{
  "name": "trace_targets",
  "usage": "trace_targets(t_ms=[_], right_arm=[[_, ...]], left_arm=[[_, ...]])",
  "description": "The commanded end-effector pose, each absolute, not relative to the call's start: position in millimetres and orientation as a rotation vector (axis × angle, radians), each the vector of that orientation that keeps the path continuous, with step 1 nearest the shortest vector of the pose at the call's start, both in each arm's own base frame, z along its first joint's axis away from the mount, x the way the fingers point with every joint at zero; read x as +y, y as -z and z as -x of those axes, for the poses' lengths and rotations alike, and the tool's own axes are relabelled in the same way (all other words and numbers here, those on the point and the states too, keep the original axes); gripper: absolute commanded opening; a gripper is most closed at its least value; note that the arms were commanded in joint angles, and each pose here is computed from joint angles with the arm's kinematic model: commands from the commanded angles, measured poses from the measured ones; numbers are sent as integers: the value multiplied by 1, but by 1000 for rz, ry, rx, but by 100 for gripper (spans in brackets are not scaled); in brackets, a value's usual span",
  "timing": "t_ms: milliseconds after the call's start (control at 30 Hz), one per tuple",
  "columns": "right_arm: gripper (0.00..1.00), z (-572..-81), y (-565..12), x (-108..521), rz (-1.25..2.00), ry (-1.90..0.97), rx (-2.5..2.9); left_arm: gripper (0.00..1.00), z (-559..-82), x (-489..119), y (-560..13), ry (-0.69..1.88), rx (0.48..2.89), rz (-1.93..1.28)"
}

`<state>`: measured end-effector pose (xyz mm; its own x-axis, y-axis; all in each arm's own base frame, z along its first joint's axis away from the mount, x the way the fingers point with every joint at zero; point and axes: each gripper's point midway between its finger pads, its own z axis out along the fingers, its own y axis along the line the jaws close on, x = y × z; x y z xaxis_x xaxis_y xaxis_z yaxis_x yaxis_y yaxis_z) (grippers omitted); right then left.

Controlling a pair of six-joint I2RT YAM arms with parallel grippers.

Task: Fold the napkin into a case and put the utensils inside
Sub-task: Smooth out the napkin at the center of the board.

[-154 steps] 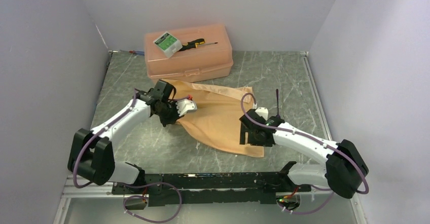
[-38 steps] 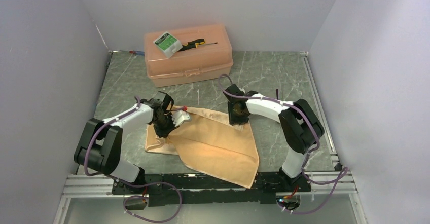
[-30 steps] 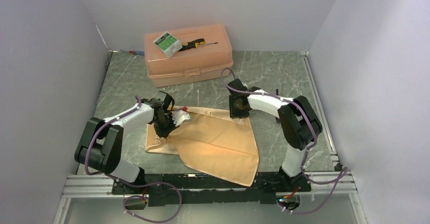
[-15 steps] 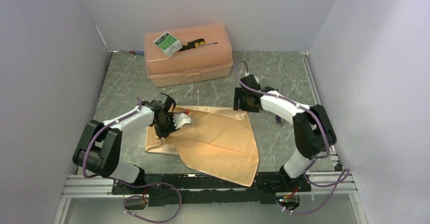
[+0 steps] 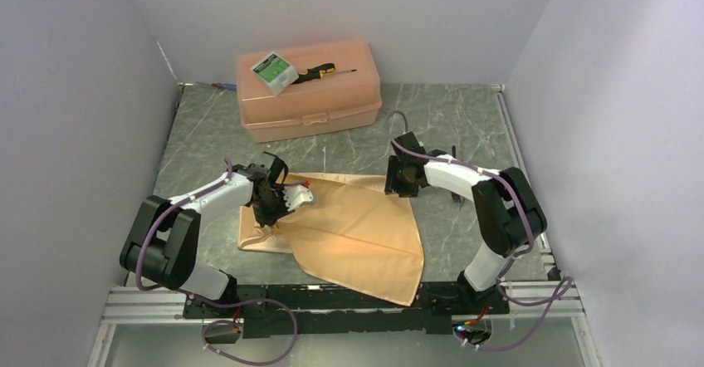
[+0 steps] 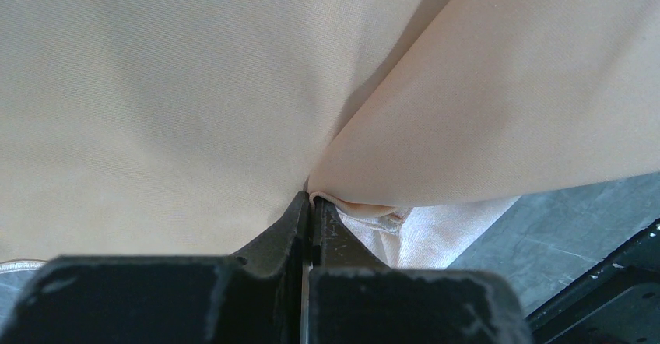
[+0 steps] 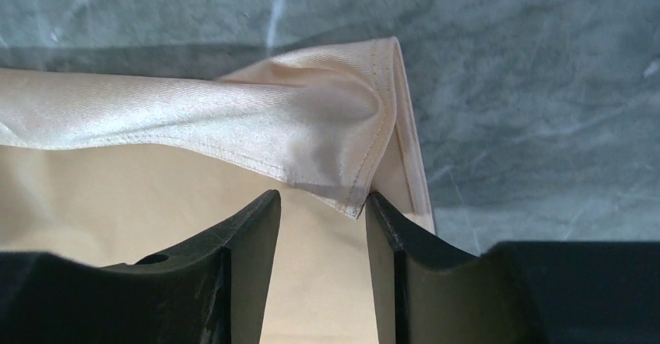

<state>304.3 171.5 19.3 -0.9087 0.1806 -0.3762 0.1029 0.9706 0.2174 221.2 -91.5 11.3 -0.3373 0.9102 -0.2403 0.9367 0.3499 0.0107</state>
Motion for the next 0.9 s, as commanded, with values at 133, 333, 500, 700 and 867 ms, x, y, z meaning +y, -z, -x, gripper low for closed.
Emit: trace_targets(t_ms=[133, 333, 500, 700, 867], right_arm=[[45, -343, -36, 187, -210, -338, 2633], [44, -364, -41, 179, -255, -340, 2590], [44, -393, -43, 180, -293, -377, 2553], [62, -435, -61, 177, -325, -377, 2491], [75, -447, -91, 151, -355, -234, 2420]], left_arm=[[3, -222, -74, 18, 84, 2405, -1749], [3, -219, -73, 20, 89, 2407, -1764], [3, -219, -73, 19, 89, 2408, -1764], [3, -220, -75, 16, 96, 2411, -1757], [3, -221, -79, 12, 119, 2422, -1737]])
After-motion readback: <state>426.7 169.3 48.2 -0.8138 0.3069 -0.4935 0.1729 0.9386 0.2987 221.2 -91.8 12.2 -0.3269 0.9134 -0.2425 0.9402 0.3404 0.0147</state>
